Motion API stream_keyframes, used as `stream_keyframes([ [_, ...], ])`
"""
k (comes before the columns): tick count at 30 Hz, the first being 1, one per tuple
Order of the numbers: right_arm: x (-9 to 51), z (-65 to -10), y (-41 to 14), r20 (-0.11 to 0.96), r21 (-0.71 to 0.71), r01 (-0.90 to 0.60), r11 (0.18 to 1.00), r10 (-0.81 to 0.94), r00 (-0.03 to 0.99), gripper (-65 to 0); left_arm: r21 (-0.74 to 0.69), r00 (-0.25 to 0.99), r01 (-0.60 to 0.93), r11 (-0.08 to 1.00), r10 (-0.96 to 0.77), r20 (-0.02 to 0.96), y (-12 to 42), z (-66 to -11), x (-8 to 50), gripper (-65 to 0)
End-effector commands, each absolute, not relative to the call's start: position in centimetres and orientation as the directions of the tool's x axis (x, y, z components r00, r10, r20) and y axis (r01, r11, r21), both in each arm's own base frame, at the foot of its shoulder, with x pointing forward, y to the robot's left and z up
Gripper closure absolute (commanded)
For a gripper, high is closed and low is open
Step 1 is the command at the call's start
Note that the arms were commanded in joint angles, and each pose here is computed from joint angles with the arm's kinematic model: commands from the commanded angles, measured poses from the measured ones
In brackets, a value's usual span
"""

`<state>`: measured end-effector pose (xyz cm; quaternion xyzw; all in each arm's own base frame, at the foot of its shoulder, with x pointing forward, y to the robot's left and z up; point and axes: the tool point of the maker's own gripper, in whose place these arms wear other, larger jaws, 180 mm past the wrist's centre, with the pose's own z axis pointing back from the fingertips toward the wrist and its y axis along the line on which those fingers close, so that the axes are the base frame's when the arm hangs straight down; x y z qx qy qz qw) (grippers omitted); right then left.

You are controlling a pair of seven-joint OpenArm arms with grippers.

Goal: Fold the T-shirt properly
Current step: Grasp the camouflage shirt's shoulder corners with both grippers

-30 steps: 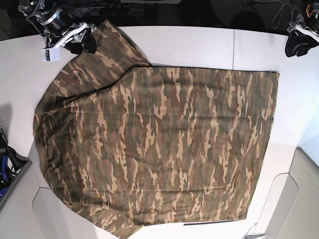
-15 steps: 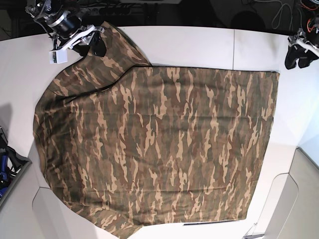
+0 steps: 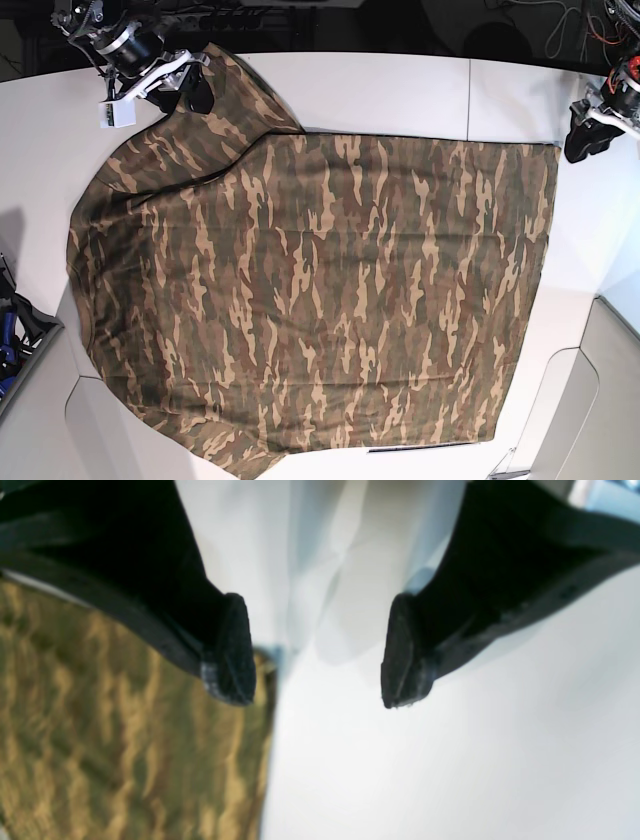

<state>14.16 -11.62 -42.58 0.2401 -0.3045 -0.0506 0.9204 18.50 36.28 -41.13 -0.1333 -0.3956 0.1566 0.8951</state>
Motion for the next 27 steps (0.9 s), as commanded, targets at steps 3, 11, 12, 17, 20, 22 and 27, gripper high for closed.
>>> stream_keyframes([
  [3,13.8,-42.7,-11.7,0.529,0.465,-0.057,0.884,-0.226,0.818,-29.7,-0.349,0.692,-0.144,0.926,0.346,0.633,35.4,-42.0,18.0,-42.9],
  [11,13.8,-42.7,-11.7,0.529,0.465,-0.056,0.884,-0.226,0.818,-29.7,-0.407,0.778,-0.095,0.908,0.323,0.539,31.0,-44.6,16.8,-42.9],
  [12,13.8,-42.7,-11.7,0.529,0.465,-0.057,0.884,-0.226,0.818,-29.7,-0.411,0.786,-0.086,0.907,0.316,0.531,30.5,-44.9,16.7,-42.9],
  [17,13.9,-42.6,-11.7,0.530,0.465,-0.057,0.883,-0.227,0.817,-28.9,-0.423,0.803,-0.066,0.904,0.300,0.515,29.4,-45.4,16.6,-30.2],
  [20,14.3,-42.5,-11.7,0.538,0.464,-0.061,0.884,-0.226,0.812,-15.4,-0.422,0.802,-0.066,0.904,0.300,0.517,29.4,-45.3,16.6,-9.9],
  [22,14.7,-42.4,-11.7,0.547,0.463,-0.067,0.884,-0.225,0.807,0.0,-0.434,0.795,-0.068,0.899,0.311,0.520,29.3,-45.1,16.8,-1.0],
  [27,15.9,-41.6,-11.7,0.585,0.459,-0.115,0.881,-0.202,0.785,0.0,-0.487,0.752,-0.075,0.870,0.370,0.546,29.1,-43.9,17.9,0.0],
])
